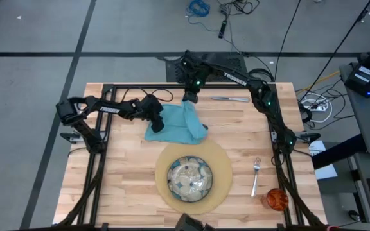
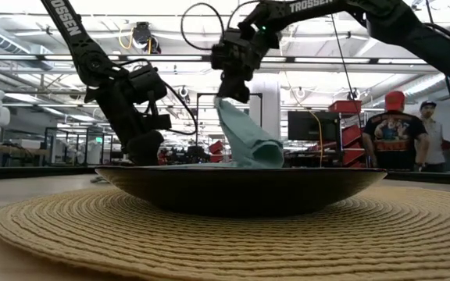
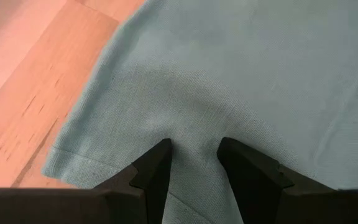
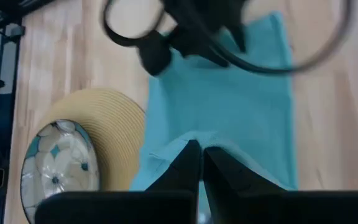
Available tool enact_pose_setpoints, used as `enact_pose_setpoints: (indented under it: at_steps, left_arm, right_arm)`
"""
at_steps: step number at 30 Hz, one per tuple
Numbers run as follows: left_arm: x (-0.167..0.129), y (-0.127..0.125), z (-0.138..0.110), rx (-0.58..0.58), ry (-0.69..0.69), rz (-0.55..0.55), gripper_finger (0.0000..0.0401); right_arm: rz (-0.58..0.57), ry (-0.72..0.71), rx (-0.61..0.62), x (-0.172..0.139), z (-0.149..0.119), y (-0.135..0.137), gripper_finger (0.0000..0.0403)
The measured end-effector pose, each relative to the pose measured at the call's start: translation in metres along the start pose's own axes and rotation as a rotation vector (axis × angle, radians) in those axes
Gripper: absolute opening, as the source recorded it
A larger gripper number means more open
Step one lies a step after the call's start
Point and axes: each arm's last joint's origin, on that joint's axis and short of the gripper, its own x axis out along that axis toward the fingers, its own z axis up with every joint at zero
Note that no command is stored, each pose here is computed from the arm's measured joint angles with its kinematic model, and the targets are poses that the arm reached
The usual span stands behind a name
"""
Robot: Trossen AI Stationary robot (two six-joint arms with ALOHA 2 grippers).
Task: Set table place
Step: Fold the blue napkin
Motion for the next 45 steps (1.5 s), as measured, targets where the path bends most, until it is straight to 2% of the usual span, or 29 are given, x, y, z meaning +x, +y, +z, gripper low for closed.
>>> enact_pose_setpoints:
  at_steps: [5, 11, 22, 26, 29, 34, 45]
  left_arm:
    - [0.0, -0.001, 0.001, 0.003, -0.006, -0.002, 0.0136]
    - [-0.001, -0.012, 0.007, 0.038, -0.029, -0.032, 0.0136]
    - [-0.001, -0.019, 0.01, 0.059, -0.04, -0.045, 0.0136]
    - [-0.001, -0.019, 0.01, 0.059, -0.037, -0.045, 0.0136]
    - [-0.002, -0.019, 0.009, 0.06, -0.026, -0.045, 0.0136]
    - [-0.002, -0.019, 0.004, 0.089, 0.031, -0.031, 0.0136]
    - [-0.01, -0.014, 0.003, 0.063, 0.042, 0.051, 0.0136]
  right_arm:
    - [0.006, 0.0, -0.035, 0.009, 0.005, 0.014, 0.0]
    - [-0.014, -0.067, -0.025, 0.009, 0.012, 0.012, 0.0]
    - [0.04, -0.351, -0.083, -0.002, 0.04, 0.004, 0.0]
    - [0.041, -0.408, -0.083, -0.007, 0.044, -0.002, 0.0]
    - [0.036, -0.373, -0.058, -0.003, 0.04, -0.005, 0.0]
    - [-0.035, -0.305, 0.001, 0.002, 0.032, -0.017, 0.0]
    - [-0.02, -0.235, 0.041, 0.028, 0.025, -0.032, 0.0]
